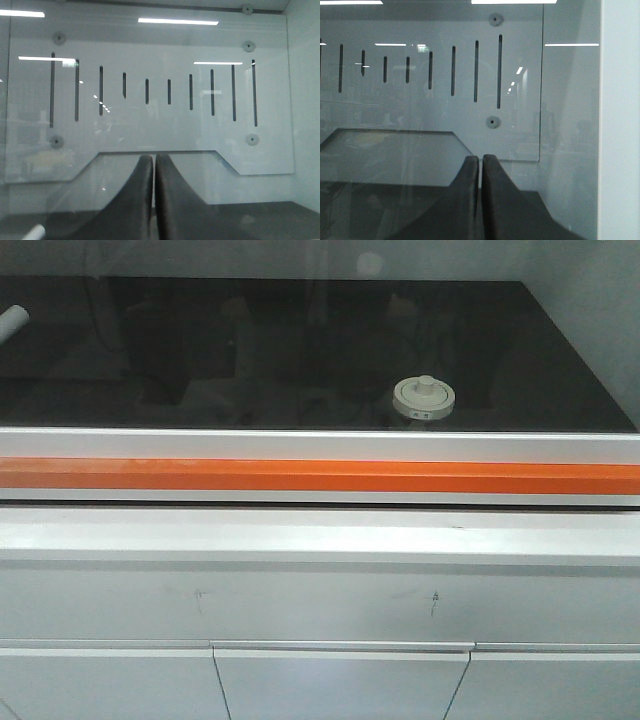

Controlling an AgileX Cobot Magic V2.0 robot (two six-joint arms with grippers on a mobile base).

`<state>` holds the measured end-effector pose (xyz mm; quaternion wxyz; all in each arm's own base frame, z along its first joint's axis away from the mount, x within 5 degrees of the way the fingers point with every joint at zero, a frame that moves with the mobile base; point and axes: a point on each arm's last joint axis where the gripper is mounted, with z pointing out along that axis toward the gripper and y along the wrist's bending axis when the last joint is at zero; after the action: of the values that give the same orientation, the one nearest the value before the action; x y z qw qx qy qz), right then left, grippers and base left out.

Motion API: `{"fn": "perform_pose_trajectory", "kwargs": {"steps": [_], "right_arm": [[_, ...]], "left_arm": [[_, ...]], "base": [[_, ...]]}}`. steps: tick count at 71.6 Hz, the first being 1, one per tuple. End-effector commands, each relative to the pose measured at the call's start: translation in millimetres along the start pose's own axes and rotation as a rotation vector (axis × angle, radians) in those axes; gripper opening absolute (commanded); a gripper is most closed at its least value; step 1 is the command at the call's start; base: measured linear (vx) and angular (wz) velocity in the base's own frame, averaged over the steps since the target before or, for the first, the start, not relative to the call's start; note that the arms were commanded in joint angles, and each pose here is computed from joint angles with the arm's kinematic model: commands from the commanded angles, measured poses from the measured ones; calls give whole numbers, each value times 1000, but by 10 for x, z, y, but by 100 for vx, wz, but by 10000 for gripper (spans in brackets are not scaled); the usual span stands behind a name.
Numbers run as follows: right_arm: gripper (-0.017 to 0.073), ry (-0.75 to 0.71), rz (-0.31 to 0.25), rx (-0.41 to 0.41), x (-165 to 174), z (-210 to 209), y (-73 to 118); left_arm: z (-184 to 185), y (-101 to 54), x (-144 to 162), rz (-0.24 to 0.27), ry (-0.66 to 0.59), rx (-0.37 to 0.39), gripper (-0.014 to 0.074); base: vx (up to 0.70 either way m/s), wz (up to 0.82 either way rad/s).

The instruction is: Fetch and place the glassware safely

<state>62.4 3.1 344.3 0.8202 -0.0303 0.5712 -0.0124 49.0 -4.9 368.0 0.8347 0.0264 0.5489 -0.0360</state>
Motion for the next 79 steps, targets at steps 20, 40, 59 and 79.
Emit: {"fn": "perform_pose_trajectory", "kwargs": {"steps": [20,40,59,79], "right_arm": [[-3,103,2,-14,-231,907,-34],[-3,362,52,-10,429,1022,-10],[-3,255,86,-82,926,687,101],[-3,269,82,-123,1275,599,160]], "left_arm": [[1065,11,-98,28,219,0,-7],[1284,14,639,16,496,-2,-7],[885,-54,1255,-12,400,64,-7],[528,-3,1579,-55,351,-4,-7]], "base": [[0,0],[0,0],[0,0],[0,0]]}}
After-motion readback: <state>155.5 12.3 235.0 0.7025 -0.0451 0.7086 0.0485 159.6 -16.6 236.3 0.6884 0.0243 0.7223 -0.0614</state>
